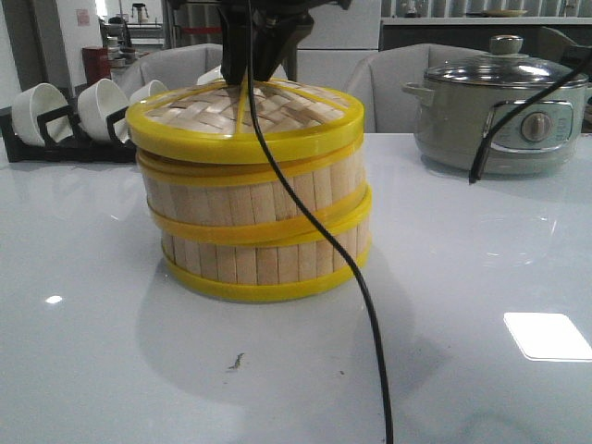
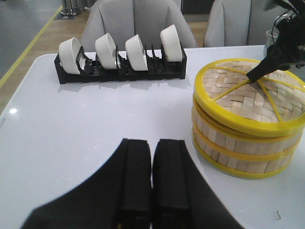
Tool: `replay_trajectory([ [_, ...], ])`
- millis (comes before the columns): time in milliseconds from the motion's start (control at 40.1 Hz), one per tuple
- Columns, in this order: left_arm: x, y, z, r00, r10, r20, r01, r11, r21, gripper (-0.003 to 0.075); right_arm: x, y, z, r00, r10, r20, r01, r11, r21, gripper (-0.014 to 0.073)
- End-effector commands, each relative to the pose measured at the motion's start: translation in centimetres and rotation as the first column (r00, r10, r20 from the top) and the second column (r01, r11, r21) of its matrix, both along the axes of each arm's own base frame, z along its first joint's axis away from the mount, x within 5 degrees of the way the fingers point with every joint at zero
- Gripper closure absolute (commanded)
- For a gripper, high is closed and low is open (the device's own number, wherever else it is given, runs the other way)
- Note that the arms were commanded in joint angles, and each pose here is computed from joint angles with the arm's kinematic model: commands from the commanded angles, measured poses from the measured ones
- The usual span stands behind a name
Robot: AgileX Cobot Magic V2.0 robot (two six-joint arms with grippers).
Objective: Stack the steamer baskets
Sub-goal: 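Lower the held lid onto the top basket of the stack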
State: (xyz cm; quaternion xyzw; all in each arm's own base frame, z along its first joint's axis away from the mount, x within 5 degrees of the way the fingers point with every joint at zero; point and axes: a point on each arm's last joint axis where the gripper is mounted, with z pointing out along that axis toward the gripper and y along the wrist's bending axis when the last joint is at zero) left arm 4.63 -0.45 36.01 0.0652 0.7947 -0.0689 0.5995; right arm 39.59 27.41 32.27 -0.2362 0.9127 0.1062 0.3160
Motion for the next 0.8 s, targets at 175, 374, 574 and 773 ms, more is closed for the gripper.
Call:
replay_trajectory([
  [175, 0.13, -0.12, 1.48, 0.995, -0.007, 0.096, 0.010, 1.000, -0.028, 0.0636, -0.56, -0.42, 4.18, 0.991, 0.001, 0.137, -0.013, 0.996, 0.083, 0.0568],
  [374, 0.13, -0.12, 1.48, 0.995, -0.007, 0.096, 0.010, 1.000, -0.028, 0.0636, -0.54, -0.40, 4.21, 0.990, 0.001, 0.141, -0.013, 0.996, 0.086, 0.0568],
  [574, 0.13, -0.12, 1.48, 0.995, -0.007, 0.096, 0.010, 1.000, -0.028, 0.0636, -0.54, -0.40, 4.20, 0.990, 0.001, 0.140, -0.013, 0.996, 0.085, 0.0568],
  [773, 0.13, -0.12, 1.48, 0.995, -0.007, 0.096, 0.010, 1.000, -0.028, 0.0636, -0.54, -0.40, 4.20, 0.990, 0.001, 0.140, -0.013, 0.996, 0.085, 0.0568],
])
